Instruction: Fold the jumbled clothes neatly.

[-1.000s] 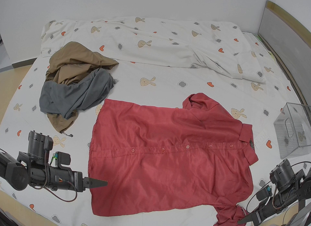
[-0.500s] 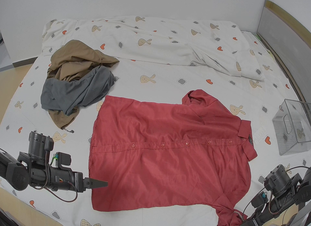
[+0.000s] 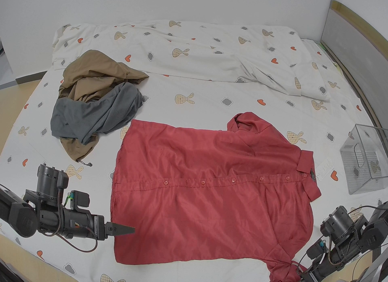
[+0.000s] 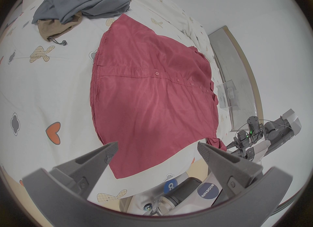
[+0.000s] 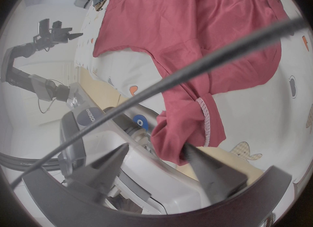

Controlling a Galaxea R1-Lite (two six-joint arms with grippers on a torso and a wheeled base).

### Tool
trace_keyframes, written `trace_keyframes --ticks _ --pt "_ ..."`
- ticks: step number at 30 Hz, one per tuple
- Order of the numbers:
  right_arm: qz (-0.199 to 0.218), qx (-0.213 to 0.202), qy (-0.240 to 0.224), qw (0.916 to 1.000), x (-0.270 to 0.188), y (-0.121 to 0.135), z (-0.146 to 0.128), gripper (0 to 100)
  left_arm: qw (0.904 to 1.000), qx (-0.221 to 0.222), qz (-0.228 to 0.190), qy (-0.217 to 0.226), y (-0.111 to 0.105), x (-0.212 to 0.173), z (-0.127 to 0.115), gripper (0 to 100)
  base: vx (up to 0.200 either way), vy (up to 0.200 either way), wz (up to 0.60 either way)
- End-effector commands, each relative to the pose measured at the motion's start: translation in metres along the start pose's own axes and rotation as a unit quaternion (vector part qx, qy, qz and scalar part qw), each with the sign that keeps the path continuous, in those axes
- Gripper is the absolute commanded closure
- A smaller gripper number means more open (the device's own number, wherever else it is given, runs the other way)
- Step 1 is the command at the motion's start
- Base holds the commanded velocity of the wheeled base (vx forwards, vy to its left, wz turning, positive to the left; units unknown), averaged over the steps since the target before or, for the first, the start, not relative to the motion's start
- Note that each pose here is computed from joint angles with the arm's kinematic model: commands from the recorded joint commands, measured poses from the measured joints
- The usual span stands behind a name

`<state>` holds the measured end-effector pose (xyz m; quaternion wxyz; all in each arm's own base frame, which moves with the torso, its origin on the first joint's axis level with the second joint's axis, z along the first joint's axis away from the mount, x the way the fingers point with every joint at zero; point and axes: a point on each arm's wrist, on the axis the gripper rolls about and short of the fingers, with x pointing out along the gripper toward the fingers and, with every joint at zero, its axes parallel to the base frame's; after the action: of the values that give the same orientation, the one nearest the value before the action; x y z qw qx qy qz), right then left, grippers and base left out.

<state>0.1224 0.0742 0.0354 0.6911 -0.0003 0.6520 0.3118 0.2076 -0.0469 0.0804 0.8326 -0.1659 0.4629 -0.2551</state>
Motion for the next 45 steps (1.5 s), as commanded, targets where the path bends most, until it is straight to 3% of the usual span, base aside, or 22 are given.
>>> trace_keyframes --ticks 1,2,3,5,8,11,14,18,21,28,32,39,42,43,45 --pt "0.085 -0.011 -0.100 0.9913 -0.025 0.003 0.003 0 1.0000 -0.004 0.001 0.007 0.002 0.003 0.000 0 0.000 0.000 0.00" --pt "0.085 -0.011 -0.100 0.9913 -0.025 0.003 0.003 0 1.0000 -0.004 0.001 0.007 0.002 0.003 0.000 0 0.000 0.000 0.00" --pt "0.136 -0.013 -0.156 0.9783 -0.041 0.001 0.003 0 1.0000 -0.004 0.001 0.008 0.002 0.004 0.000 0 0.000 0.000 0.00" --pt "0.137 -0.001 -0.179 0.9742 -0.047 -0.004 0.002 0 1.0000 -0.004 0.001 0.008 0.002 0.004 0.000 0 0.000 0.000 0.00" --pt "0.092 0.031 -0.188 0.9773 -0.048 -0.013 0.000 0 1.0000 -0.003 0.001 0.006 0.002 0.004 0.000 0 0.000 0.000 0.00" --pt "0.044 0.045 -0.169 0.9836 -0.041 -0.016 -0.003 0 1.0000 -0.003 0.001 0.006 0.002 0.004 0.000 0 0.000 0.000 0.00" --pt "0.030 0.043 -0.151 0.9872 -0.036 -0.016 -0.001 0 1.0000 -0.003 0.001 0.006 0.002 0.003 0.000 0 0.000 0.000 0.00" --pt "0.017 0.017 -0.111 0.9935 -0.024 -0.011 0.004 0 1.0000 -0.003 0.001 0.004 0.002 0.003 0.001 0 0.000 0.000 0.00" --pt "0.008 -0.029 -0.060 0.9977 -0.006 0.002 0.013 0 1.0000 -0.002 0.002 0.003 0.002 0.003 0.001 0 0.000 0.000 0.00" --pt "0.029 -0.118 0.000 0.9926 0.016 0.029 0.020 0 1.0000 -0.002 0.002 0.001 0.001 0.002 0.001 0 0.000 0.000 0.00" --pt "0.033 -0.166 0.003 0.9856 0.016 0.035 0.018 0 1.0000 -0.006 0.003 0.002 0.003 0.002 0.001 0 0.000 0.000 0.00" --pt "0.036 -0.168 -0.017 0.9849 0.008 0.032 0.015 0 1.0000 -0.005 0.004 0.002 0.003 0.003 0.002 0 0.000 0.000 0.00" --pt "0.098 -0.154 -0.048 0.9821 -0.005 0.028 0.011 0 1.0000 -0.005 0.004 0.002 0.003 0.003 0.002 0 0.000 0.000 0.00" --pt "0.159 -0.143 -0.077 0.9738 -0.017 0.026 0.012 0 1.0000 -0.006 0.005 0.002 0.004 0.003 0.002 0 0.000 0.000 0.00" --pt "0.216 -0.122 -0.118 0.9615 -0.031 0.018 0.015 0 1.0000 -0.006 0.005 0.003 0.004 0.003 0.001 0 0.000 0.000 0.00"
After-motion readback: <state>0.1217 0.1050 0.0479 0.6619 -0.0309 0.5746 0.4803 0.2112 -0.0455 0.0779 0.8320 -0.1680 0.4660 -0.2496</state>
